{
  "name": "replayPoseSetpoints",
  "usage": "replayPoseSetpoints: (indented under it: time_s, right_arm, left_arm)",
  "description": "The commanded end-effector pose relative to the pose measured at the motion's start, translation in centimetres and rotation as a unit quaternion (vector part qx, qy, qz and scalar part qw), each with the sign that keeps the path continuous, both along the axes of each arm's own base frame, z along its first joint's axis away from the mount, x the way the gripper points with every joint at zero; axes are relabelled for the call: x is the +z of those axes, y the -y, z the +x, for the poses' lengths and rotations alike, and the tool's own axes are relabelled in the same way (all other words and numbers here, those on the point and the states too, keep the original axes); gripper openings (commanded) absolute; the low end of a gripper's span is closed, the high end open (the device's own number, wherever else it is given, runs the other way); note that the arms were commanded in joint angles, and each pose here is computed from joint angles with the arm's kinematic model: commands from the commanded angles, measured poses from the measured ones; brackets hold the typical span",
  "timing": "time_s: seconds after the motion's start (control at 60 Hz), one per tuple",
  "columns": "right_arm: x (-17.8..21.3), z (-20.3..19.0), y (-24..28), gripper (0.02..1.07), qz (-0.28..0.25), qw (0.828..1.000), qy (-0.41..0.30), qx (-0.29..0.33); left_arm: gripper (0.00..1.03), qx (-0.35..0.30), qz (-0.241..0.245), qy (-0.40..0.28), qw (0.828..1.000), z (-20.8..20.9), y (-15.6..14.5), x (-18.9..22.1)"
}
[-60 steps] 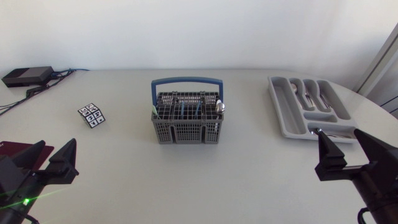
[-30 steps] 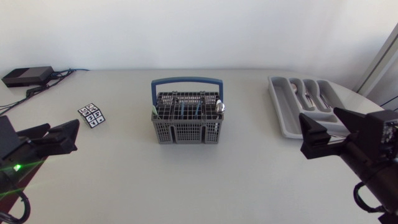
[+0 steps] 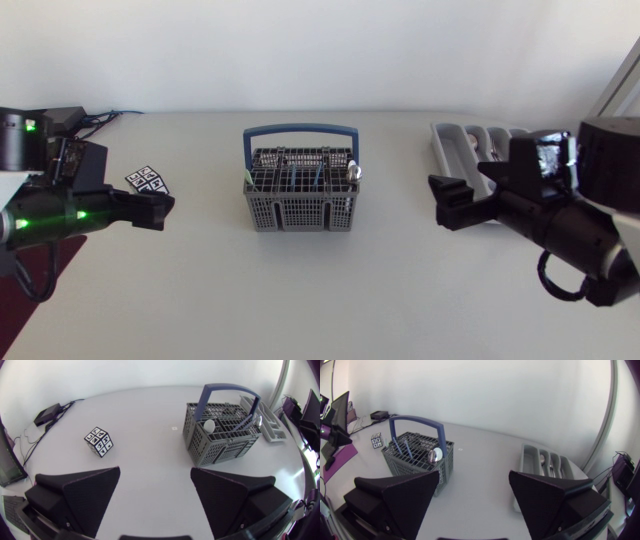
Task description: Transfer all utensils from the basket to the drawer tray.
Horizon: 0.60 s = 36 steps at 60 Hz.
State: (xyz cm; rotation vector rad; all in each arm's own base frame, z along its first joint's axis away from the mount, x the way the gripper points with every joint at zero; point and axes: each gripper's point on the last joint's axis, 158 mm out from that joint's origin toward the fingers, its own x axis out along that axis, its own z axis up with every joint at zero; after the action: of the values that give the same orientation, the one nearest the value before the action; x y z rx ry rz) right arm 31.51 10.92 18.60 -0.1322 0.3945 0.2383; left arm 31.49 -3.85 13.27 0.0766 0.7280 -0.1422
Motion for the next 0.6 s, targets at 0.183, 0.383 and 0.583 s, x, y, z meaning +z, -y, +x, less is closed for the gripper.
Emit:
replayPoseSetpoints:
  time_s: [0.183, 0.383, 0.583]
  right_arm:
    - [-1.4, 1.1, -6.7, 1.02, -0.032, 0.993, -0.084, 0.075]
    - [-2.6, 1.4, -11.5, 1.02, -0.007, 0.976, -0.139, 0.168]
    - [-3.4, 3.6, -14.2, 0.98, -0.027, 0.972, -0.134, 0.191]
  left_arm:
    - [0.98, -0.069, -0.022, -0.011, 0.997, 1.4, 2.9, 0.9]
    - [0.98, -0.089, -0.029, -0.01, 0.996, 2.0, 3.7, 0.5]
    - [0.98, -0.12, -0.034, -0.001, 0.992, 1.7, 5.1, 0.4]
